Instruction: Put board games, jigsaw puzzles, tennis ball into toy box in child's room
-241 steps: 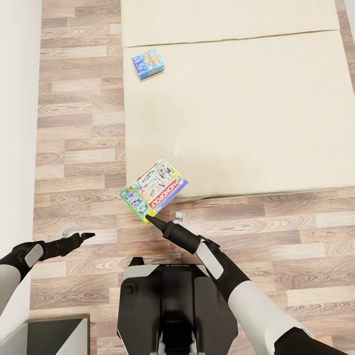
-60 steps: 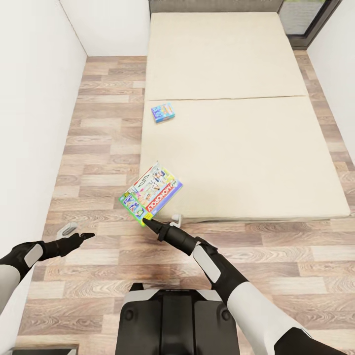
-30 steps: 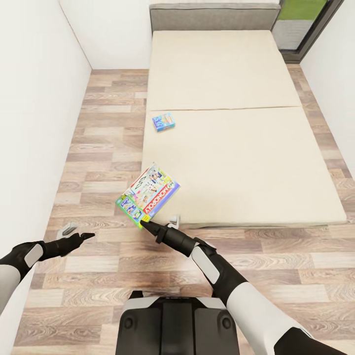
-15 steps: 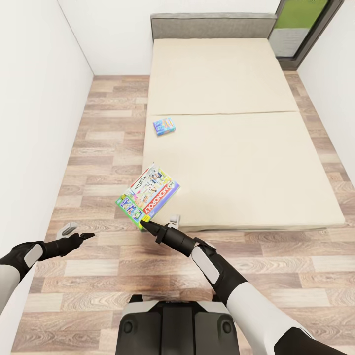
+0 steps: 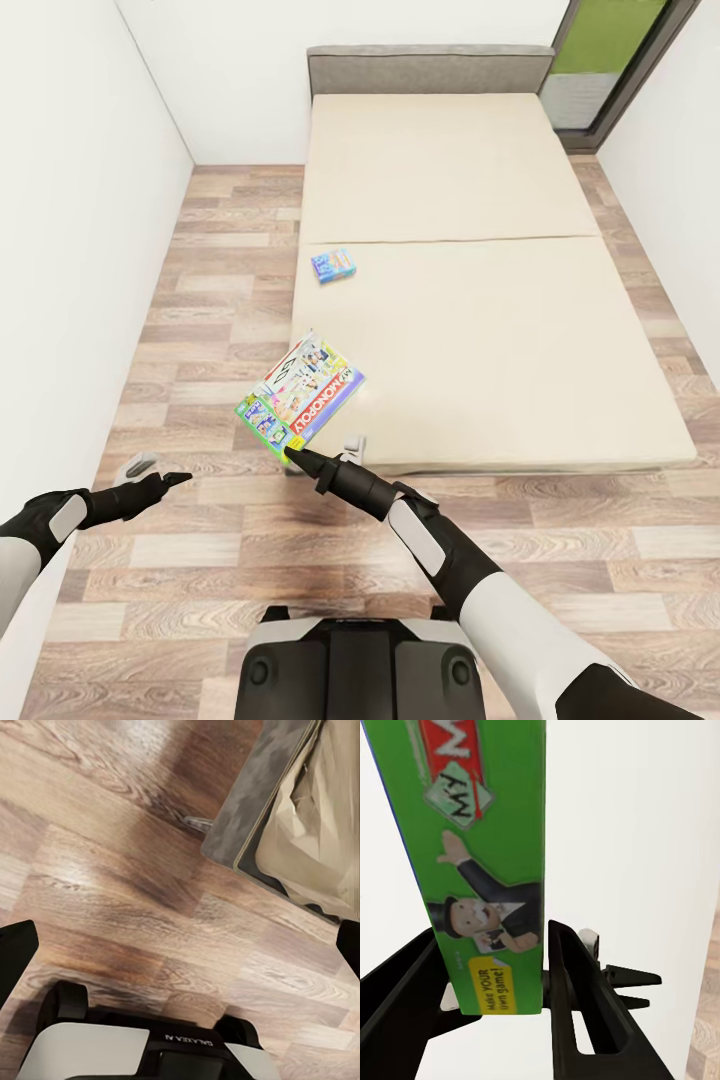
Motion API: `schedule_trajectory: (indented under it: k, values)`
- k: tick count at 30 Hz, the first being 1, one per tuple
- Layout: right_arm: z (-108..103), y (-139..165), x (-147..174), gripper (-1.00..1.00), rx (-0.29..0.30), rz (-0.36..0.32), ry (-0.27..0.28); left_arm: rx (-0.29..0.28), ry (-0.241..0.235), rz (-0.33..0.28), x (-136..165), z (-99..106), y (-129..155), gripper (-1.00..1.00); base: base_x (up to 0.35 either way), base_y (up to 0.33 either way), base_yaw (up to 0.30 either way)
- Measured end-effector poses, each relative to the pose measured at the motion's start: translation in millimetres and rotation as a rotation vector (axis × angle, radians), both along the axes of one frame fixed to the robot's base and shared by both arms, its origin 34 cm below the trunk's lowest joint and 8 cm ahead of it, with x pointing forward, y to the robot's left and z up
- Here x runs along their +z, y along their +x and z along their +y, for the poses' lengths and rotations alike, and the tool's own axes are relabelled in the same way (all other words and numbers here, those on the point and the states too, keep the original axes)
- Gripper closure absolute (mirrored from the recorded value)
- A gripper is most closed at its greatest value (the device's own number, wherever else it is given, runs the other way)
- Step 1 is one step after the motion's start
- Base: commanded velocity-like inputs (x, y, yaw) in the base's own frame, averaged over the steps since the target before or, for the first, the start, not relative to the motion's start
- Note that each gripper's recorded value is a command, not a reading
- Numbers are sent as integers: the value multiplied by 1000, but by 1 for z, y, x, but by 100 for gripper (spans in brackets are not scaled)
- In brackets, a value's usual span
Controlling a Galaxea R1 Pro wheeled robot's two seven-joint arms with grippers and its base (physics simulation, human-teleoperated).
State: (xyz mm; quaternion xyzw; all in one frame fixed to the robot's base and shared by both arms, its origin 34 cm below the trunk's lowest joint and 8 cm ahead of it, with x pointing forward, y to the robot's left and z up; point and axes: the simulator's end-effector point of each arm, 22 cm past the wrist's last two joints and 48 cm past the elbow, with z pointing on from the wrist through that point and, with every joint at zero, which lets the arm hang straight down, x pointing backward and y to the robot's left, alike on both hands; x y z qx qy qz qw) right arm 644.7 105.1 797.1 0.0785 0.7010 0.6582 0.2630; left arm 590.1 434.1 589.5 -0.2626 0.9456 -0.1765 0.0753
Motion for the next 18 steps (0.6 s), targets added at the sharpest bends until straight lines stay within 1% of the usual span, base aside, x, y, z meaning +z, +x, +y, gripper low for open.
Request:
schedule_trajectory:
  k: [18]
  values:
    - [0,6,16,100,0,-30,0,-1,0,-29,14,-1,12,-100,0,0,0]
